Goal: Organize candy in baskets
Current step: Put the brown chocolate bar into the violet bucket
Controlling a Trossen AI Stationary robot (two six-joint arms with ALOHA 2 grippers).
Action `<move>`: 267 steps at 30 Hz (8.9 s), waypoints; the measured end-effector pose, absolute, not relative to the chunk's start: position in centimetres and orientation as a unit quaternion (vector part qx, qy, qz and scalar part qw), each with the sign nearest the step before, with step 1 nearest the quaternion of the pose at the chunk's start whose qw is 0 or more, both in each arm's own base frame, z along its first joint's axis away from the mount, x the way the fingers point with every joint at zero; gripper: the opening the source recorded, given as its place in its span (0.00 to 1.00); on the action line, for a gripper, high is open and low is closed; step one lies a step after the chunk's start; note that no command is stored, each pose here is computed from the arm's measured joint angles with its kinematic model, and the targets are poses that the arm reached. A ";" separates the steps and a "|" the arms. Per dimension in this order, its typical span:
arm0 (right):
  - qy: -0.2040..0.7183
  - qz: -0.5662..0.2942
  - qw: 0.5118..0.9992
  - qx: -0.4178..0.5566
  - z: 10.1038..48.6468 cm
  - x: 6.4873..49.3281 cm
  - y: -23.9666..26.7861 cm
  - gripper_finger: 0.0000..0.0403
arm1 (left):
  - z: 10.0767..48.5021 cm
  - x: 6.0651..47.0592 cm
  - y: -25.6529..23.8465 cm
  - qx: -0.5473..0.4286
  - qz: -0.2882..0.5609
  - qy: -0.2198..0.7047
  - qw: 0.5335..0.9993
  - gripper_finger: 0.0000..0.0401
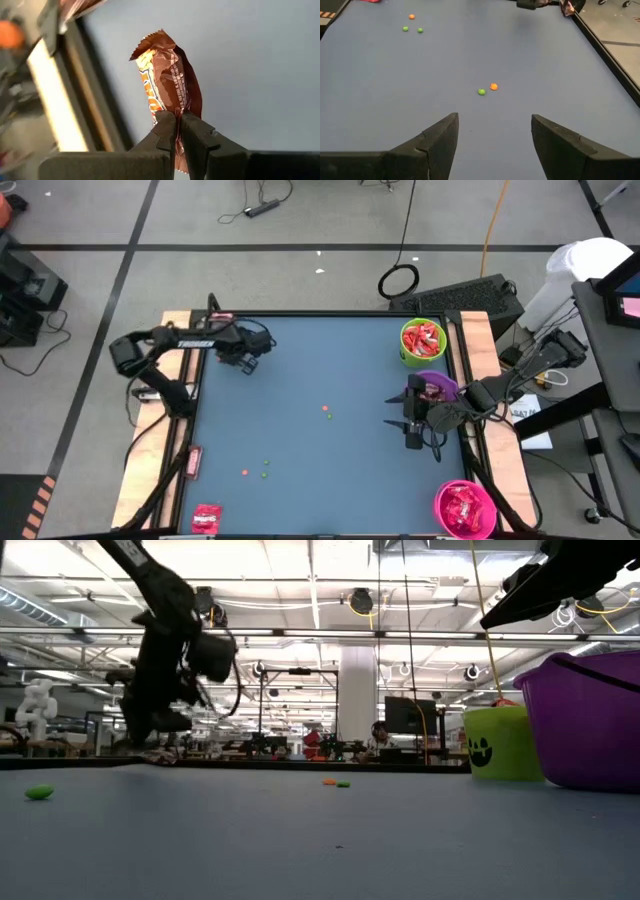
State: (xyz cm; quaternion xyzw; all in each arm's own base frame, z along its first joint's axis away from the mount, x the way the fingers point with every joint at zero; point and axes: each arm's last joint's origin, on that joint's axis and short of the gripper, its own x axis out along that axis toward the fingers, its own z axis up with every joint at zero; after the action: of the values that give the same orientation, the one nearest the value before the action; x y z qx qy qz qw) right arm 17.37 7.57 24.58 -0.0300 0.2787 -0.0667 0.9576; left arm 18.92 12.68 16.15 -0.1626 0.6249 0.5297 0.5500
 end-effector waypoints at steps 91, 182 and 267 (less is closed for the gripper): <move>0.287 0.026 0.957 -0.019 28.8 21.0 8.9 0.03 | 19.0 34.4 -6.2 -0.009 -0.087 0.172 0.981 0.60; 0.273 -0.202 0.925 -0.173 20.9 27.7 -2.0 0.52 | 14.8 16.0 23.8 0.007 0.431 0.700 0.570 0.60; 0.244 -0.208 0.941 -0.111 20.9 28.1 -1.9 0.52 | 23.0 19.5 21.9 -0.085 0.330 0.534 0.774 0.02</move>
State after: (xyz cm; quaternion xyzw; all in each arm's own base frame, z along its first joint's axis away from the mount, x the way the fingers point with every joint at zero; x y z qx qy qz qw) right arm 28.08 -1.93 20.92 -0.1105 0.2440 -0.2082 0.9407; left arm 19.53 21.94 22.96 -0.0848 0.5338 0.3298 0.7740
